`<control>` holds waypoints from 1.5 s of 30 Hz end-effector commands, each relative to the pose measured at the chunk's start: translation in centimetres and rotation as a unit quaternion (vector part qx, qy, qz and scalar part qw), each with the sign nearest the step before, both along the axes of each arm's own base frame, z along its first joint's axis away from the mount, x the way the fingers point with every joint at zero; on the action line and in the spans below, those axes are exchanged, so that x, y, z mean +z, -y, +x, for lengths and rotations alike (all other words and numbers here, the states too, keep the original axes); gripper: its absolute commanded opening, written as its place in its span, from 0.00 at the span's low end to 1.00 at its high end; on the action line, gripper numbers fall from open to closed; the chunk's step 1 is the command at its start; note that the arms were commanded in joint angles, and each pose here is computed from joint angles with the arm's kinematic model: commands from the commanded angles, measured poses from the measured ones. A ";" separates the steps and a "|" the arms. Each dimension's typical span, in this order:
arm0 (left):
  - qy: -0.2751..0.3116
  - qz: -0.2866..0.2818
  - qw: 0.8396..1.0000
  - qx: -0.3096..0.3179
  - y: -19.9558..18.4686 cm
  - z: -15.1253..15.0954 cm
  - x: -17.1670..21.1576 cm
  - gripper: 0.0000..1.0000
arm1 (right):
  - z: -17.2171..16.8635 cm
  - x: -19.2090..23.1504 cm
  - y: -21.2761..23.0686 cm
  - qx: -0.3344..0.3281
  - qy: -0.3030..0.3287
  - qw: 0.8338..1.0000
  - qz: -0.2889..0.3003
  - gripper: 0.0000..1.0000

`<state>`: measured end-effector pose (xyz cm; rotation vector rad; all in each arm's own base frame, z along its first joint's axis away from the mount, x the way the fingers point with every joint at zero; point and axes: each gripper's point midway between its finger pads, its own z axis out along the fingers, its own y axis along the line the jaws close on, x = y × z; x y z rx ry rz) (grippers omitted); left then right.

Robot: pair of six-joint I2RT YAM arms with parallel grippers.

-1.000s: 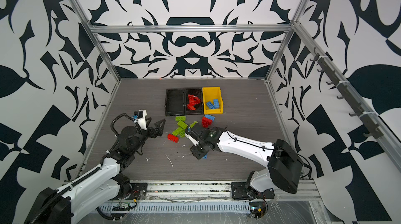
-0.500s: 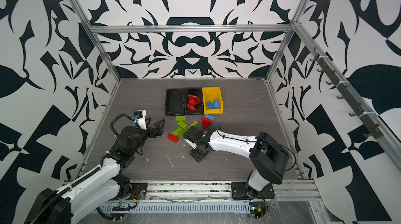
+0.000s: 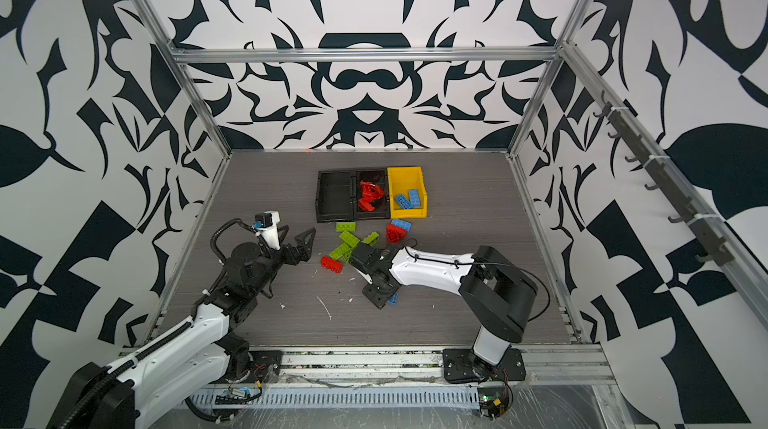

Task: Sort the legos into containers by color
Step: 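Reach the right gripper to the blue 2x4 brick nearest the robot and grasp it, then lift the blue brick into the yellow bin and open the right gripper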

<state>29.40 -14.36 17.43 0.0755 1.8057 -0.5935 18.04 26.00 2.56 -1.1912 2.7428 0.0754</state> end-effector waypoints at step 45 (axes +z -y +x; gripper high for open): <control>0.000 -0.003 1.000 -0.007 0.3 -0.1 -0.1 1.00 | 25.1 16.1 7.7 -0.268 0.221 0.907 0.238 0.32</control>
